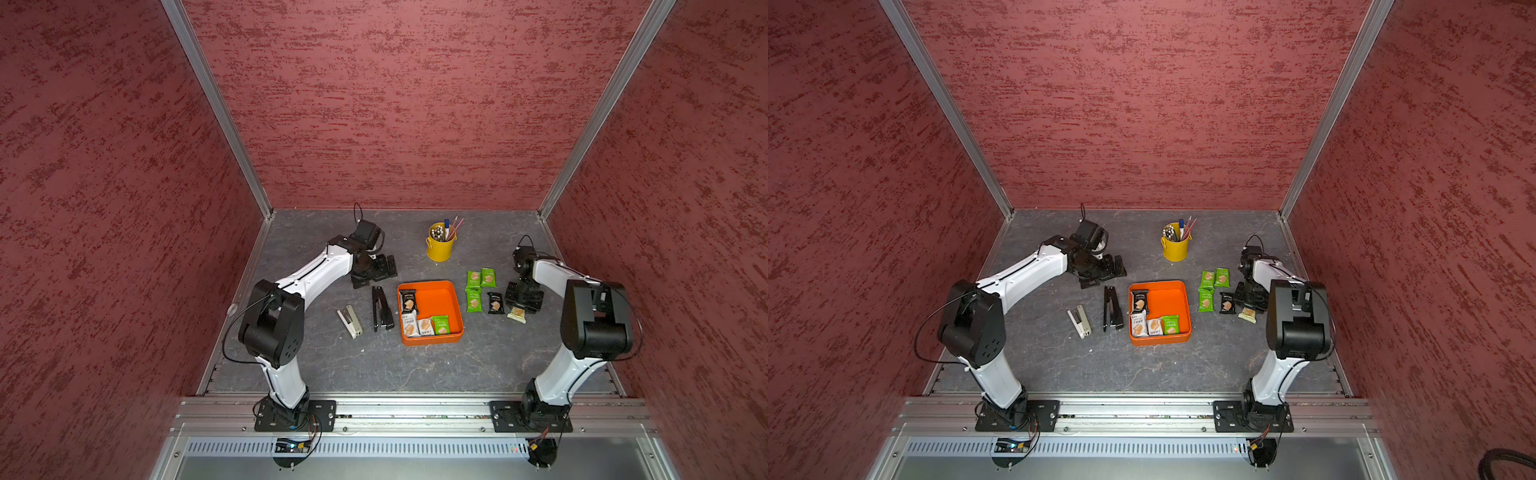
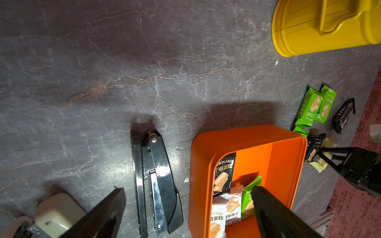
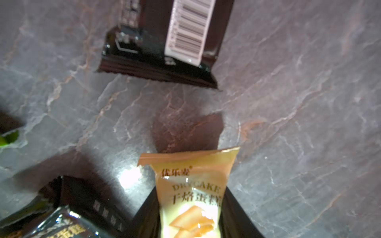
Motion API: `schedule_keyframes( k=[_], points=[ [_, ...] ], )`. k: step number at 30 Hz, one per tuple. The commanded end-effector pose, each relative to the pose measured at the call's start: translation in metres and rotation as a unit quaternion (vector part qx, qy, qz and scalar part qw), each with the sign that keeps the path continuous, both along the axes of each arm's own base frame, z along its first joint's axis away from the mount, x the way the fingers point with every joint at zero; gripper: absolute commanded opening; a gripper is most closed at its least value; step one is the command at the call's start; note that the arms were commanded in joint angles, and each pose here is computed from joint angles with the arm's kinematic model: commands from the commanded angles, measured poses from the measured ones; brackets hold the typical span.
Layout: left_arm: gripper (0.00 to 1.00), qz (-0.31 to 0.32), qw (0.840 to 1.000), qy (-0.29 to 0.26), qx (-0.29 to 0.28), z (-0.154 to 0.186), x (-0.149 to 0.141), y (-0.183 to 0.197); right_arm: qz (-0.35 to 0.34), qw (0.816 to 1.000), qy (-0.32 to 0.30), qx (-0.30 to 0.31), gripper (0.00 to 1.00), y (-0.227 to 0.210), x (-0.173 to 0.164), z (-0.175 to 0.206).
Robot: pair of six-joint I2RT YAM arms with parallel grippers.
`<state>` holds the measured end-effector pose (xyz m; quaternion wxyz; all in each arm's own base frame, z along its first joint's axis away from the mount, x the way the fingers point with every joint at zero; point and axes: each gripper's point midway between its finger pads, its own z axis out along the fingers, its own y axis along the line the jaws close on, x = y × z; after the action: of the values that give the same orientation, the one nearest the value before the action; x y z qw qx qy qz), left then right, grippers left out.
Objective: Take the cookies out of the storage box
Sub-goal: Place the cookie at the center of the board.
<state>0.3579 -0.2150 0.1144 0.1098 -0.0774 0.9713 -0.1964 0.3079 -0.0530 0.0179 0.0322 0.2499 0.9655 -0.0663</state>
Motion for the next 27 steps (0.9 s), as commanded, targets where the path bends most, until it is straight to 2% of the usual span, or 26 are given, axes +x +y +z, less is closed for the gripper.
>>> schedule_keyframes(
  k=[1,4,9,13,15,19,24,27],
  points=[
    [1.00,-0.002,1.000,-0.003,0.006,0.002,0.004,-0.002,-0.006,1.000,-0.015,0.003,0.58,-0.001,0.010,-0.002],
    [1.00,-0.010,1.000,-0.003,0.007,0.004,0.002,-0.004,-0.010,0.999,-0.032,0.001,0.65,-0.001,0.008,0.013],
    [1.00,-0.035,0.999,-0.007,0.001,0.010,-0.008,-0.010,-0.008,0.996,-0.092,0.006,0.70,0.007,0.007,0.057],
    [1.00,-0.061,0.998,-0.014,-0.003,0.017,-0.017,-0.021,0.015,0.986,-0.164,0.000,0.87,0.024,0.007,0.106],
    [1.00,-0.074,0.997,-0.019,-0.003,0.021,-0.022,-0.027,0.031,0.978,-0.205,-0.001,0.98,0.035,0.008,0.129],
    [1.00,-0.093,0.995,-0.032,0.003,0.030,-0.035,-0.043,0.059,0.956,-0.289,0.000,0.98,0.055,0.010,0.176],
    [1.00,-0.105,0.993,-0.052,0.025,0.036,-0.050,-0.070,0.069,0.920,-0.380,0.064,0.98,0.080,0.023,0.215],
    [1.00,-0.091,0.994,-0.045,0.031,0.036,-0.063,-0.086,0.019,0.905,-0.410,0.113,0.98,0.087,0.032,0.222]
  ],
)
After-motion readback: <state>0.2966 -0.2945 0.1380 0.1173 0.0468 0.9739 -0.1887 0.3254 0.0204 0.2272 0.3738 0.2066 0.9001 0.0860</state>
